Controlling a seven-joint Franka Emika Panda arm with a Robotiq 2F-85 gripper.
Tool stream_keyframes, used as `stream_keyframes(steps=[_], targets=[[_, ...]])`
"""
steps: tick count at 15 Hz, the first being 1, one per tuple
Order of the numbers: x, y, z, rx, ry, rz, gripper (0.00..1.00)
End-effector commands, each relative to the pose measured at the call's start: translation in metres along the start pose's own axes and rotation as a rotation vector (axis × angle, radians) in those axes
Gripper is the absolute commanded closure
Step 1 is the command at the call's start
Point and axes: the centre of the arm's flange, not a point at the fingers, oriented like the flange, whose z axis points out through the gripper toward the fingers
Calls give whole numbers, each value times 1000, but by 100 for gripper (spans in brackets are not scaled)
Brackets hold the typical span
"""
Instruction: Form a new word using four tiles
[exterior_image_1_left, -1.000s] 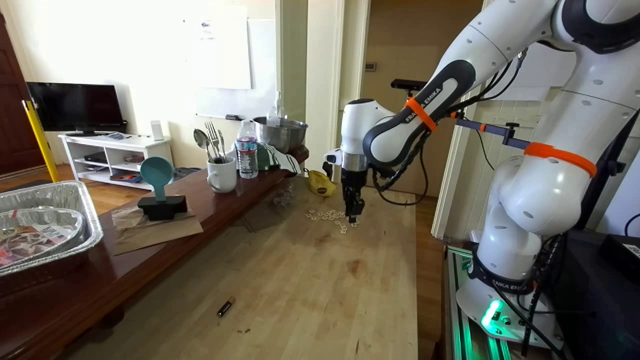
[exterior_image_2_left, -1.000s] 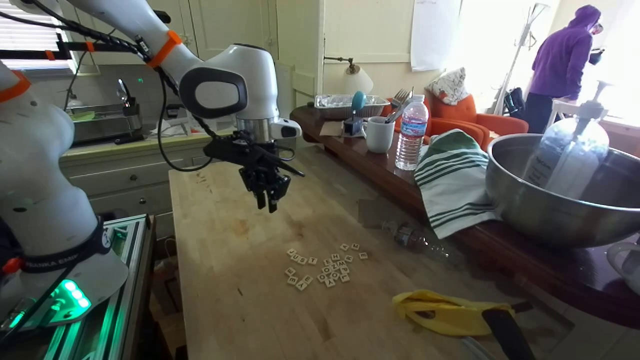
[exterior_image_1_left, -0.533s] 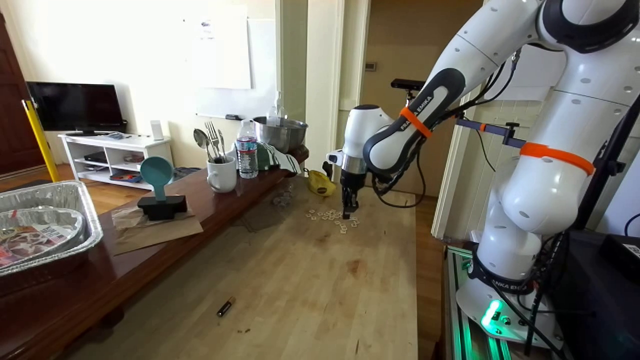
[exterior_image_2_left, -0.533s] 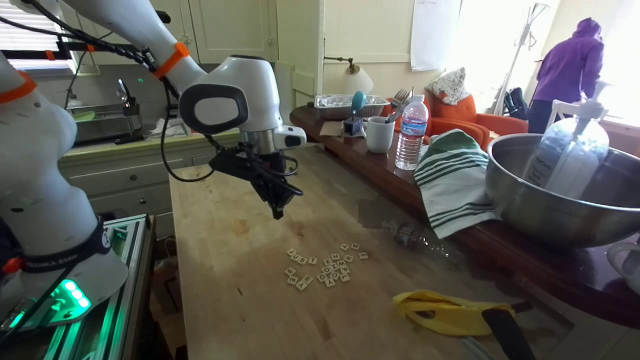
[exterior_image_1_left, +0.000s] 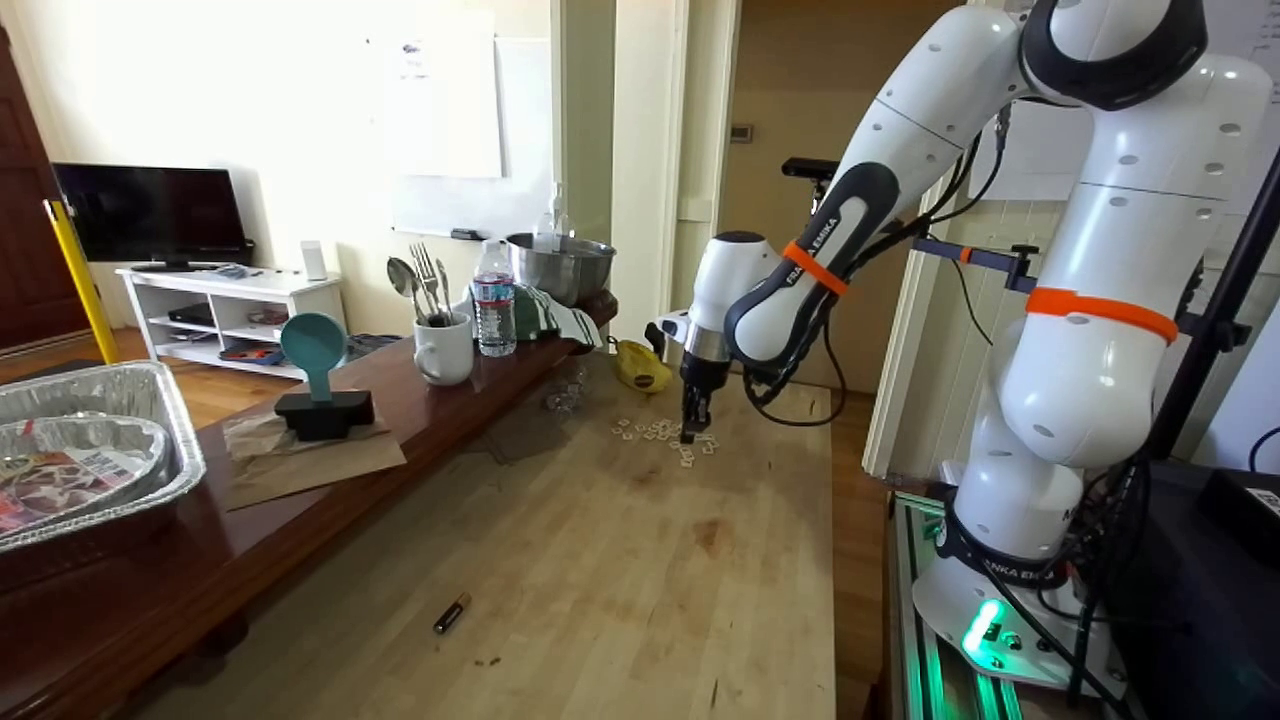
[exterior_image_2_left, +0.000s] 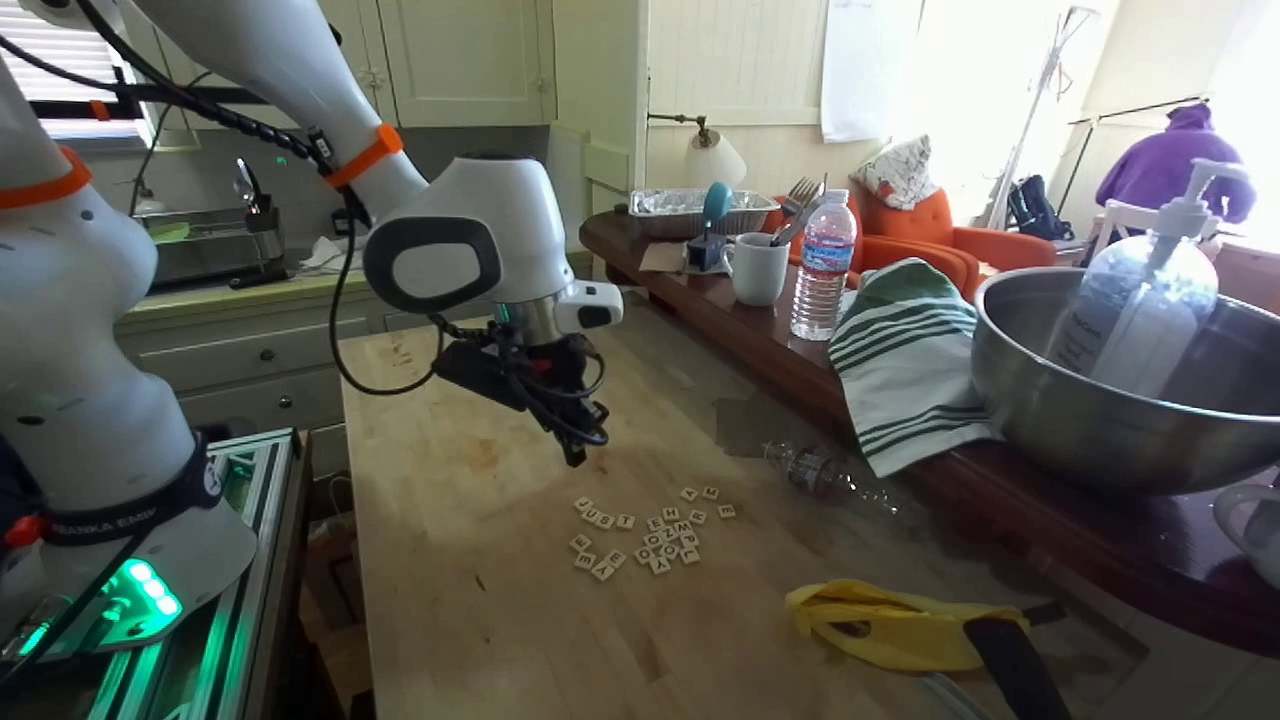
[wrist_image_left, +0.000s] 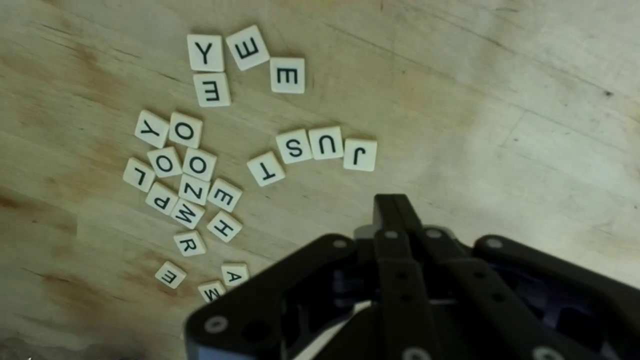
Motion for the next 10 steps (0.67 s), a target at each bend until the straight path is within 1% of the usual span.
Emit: stream_keyframes(steps=[1, 5, 10], targets=[[-12, -1, 21, -3, 3, 46, 100], [-18, 1, 34, 4, 7, 72, 100], [-22, 8, 50, -1, 41, 129, 100]])
